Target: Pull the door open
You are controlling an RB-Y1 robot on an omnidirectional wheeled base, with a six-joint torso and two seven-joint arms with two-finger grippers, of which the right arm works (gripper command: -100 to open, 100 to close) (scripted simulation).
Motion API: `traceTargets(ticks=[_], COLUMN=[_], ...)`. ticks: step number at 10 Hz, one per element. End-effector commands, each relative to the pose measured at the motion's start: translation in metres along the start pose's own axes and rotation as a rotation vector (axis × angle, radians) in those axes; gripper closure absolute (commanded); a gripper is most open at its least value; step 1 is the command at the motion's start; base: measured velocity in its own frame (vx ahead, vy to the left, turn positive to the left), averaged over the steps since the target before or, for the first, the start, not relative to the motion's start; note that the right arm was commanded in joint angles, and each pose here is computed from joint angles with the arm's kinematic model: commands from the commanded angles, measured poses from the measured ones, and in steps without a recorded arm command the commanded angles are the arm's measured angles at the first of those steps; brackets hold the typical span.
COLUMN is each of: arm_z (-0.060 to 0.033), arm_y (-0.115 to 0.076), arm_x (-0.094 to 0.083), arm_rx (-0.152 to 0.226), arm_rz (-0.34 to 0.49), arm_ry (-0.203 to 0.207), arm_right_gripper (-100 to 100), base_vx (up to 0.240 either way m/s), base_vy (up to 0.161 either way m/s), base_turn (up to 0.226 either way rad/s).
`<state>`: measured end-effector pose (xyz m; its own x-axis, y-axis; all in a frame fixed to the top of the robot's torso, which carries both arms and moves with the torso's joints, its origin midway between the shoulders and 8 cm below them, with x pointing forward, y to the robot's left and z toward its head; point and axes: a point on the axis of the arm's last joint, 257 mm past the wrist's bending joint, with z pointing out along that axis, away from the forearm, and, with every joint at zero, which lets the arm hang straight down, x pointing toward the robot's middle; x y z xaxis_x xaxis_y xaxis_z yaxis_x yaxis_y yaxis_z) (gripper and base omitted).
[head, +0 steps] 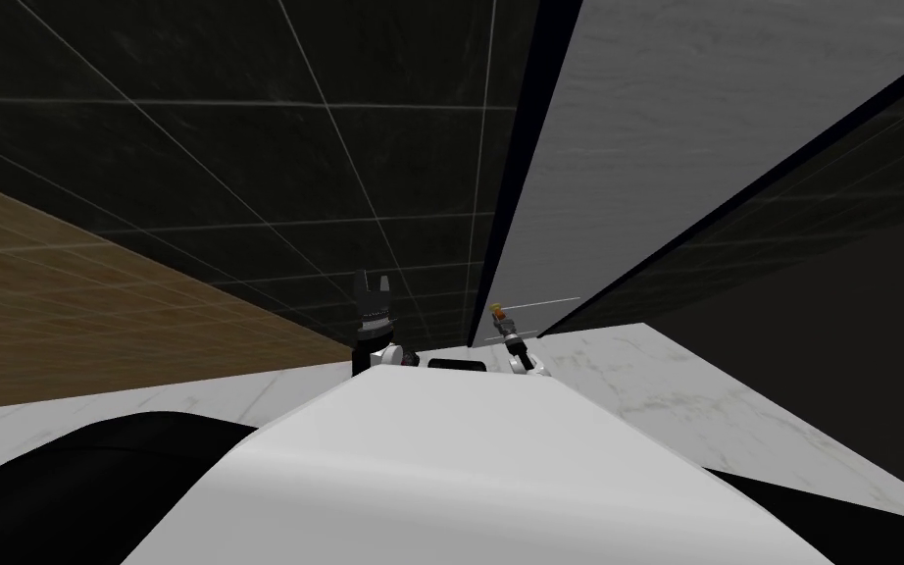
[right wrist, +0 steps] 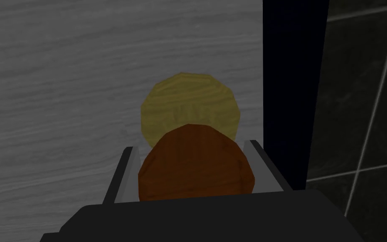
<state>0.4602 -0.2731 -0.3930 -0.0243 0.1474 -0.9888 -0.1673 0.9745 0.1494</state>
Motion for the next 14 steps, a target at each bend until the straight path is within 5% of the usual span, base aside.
traceTargets(ticks=[1,14], arm_z=[-0.0001,-0.0031], arm_y=[0.002,-0.016], arm_x=[0.000,-0.007], arm_rx=[0.001,0.050], arm_rz=[0.048,0.417], arm_ry=[-0.003,-0.037], arm_right_gripper=[100,100], base_vx=[-0.031,-0.032], base_vy=[-0.013,-0.010], base_turn=[0.066,0.071])
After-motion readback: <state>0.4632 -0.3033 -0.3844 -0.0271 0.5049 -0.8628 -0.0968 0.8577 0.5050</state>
